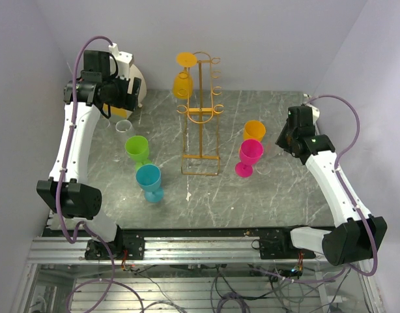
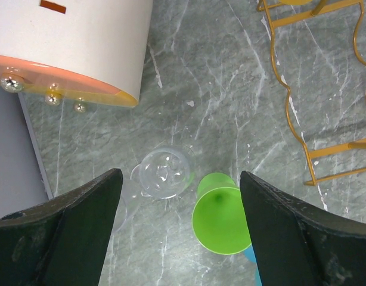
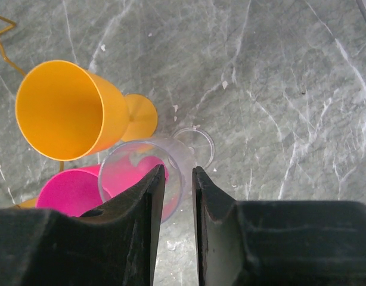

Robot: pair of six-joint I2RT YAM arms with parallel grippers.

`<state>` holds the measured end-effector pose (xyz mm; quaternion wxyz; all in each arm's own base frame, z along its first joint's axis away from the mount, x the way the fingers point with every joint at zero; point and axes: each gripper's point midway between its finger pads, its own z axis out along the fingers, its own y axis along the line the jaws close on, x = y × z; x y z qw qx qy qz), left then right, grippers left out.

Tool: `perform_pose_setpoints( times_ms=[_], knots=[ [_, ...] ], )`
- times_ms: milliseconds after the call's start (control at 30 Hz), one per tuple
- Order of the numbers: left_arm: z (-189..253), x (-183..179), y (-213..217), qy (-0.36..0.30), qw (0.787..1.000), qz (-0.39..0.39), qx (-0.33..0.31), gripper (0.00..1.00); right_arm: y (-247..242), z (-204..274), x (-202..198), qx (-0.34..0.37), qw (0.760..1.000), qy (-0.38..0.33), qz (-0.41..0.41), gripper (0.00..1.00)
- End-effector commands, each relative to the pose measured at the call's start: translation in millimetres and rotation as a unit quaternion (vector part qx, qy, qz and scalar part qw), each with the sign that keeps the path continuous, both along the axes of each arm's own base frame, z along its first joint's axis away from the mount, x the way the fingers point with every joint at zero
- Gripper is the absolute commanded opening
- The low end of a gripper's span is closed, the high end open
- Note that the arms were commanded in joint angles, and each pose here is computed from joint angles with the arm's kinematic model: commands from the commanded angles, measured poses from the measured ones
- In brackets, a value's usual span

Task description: Place the wine glass upside down on the wine glass rack

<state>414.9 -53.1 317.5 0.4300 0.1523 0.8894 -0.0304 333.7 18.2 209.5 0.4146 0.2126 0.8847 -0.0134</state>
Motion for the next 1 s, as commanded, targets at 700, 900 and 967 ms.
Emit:
perform_pose_setpoints(
  times_ms=[700, 900, 967],
  knots=[
    [41.5, -19.7, -31.2, -0.029, 0.995, -0.077, -0.06, 0.69, -28.8, 53.1, -34.4, -0.074, 0.997, 0.011, -0.005, 0.0],
    [72.0, -34.3, -39.8, -0.043, 0.991, -0.084, -0.093, 0.71, -38.5, 136.9, -39.5, -0.083, 0.992, -0.09, -0.022, 0.0],
    [83.9, -40.5, -41.8, -0.052, 0.99, -0.082, -0.106, 0.71, -41.7, 171.0, -40.9, -0.082, 0.988, -0.128, -0.032, 0.0]
  ],
)
